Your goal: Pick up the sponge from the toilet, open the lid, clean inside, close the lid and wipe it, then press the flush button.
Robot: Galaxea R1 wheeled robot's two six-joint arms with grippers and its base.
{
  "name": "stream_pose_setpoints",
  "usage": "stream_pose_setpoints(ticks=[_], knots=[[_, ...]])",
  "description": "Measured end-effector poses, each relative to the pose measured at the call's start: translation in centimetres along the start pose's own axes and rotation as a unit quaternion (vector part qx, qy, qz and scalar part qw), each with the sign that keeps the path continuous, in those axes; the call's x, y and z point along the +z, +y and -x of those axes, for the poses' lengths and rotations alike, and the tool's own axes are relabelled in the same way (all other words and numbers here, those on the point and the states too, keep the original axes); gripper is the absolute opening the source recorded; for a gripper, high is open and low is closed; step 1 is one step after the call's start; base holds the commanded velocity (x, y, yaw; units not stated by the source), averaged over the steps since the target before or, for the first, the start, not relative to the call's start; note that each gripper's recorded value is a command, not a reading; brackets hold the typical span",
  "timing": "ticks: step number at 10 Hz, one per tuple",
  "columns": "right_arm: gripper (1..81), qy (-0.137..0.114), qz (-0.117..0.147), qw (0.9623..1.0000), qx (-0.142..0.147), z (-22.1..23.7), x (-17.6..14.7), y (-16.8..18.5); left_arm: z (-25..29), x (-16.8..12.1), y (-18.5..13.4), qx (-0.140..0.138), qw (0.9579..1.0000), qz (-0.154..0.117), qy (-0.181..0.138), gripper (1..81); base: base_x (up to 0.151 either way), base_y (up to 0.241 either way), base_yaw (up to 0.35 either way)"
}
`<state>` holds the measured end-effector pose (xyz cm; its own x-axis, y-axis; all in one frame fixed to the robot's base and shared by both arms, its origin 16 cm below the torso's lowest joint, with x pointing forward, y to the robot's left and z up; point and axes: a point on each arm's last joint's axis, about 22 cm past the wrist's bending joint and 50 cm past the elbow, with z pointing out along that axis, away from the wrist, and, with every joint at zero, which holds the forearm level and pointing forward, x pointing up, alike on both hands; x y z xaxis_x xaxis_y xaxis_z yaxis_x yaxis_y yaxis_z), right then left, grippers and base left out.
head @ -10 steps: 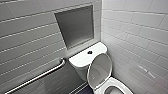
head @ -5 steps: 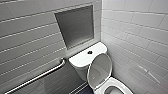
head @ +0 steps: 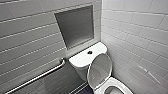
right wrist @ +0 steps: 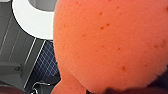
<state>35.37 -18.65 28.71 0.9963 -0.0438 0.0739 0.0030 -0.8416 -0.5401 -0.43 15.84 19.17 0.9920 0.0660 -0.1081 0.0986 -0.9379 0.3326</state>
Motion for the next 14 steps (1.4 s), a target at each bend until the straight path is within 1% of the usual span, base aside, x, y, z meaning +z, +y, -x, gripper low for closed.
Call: stream_pose_setpoints(ticks=[2,3,4,5,6,7,8,9,10,11,13,14], knots=[[1.0,-0.008,0.005,1.0,0.0,1.6,-1.1,-0.2,-0.7,-1.8,1.0,0.002,0.9997,0.022,0.013,81.1,0.0,0.0,0.0],[1.0,-0.011,0.004,0.9999,-0.002,2.3,-1.9,-0.8,-1.3,-2.9,1.3,0.006,0.9993,0.029,0.024,81.1,0.0,0.0,0.0],[1.0,-0.005,0.008,0.9999,-0.005,2.7,-2.9,-1.3,-2.0,-4.0,1.1,0.011,0.9988,0.032,0.035,81.1,0.0,0.0,0.0],[1.0,0.005,0.016,0.9998,-0.005,3.1,-4.1,-1.1,-3.1,-5.0,0.8,0.02,0.9985,0.031,0.041,81.1,0.0,0.0,0.0],[1.0,0.016,0.028,0.9995,0.0,4.0,-5.3,-0.6,-4.8,-5.8,1.0,0.032,0.9977,0.033,0.049,81.1,0.0,0.0,0.0],[1.0,0.02,0.037,0.9991,0.008,5.6,-6.5,-0.3,-6.8,-6.8,1.2,0.044,0.9967,0.035,0.059,81.1,0.0,0.0,0.0],[1.0,0.025,0.042,0.9987,0.016,7.1,-7.5,-0.5,-8.3,-7.7,1.5,0.055,0.9958,0.037,0.063,81.1,0.0,0.0,0.0],[1.0,0.026,0.045,0.9983,0.027,9.0,-8.1,-0.9,-9.1,-8.7,1.8,0.059,0.9954,0.042,0.063,81.1,0.0,0.0,0.0],[1.0,0.025,0.047,0.998,0.033,10.0,-8.9,-1.1,-9.5,-9.7,1.7,0.055,0.9957,0.043,0.061,81.1,0.0,0.0,0.0],[1.0,0.011,0.05,0.998,0.038,12.7,-9.3,-1.3,-9.6,-10.8,1.6,0.047,0.996,0.045,0.061,81.1,0.0,0.0,0.0],[1.0,0.004,0.059,0.9979,0.028,14.4,-10.0,-1.2,-9.2,-13.2,1.7,0.035,0.9962,0.053,0.059,81.1,0.0,0.0,0.0],[1.0,-0.004,0.064,0.9976,0.026,16.0,-10.4,-1.2,-8.6,-14.2,1.9,0.028,0.9964,0.057,0.056,81.1,0.0,0.0,0.0]])
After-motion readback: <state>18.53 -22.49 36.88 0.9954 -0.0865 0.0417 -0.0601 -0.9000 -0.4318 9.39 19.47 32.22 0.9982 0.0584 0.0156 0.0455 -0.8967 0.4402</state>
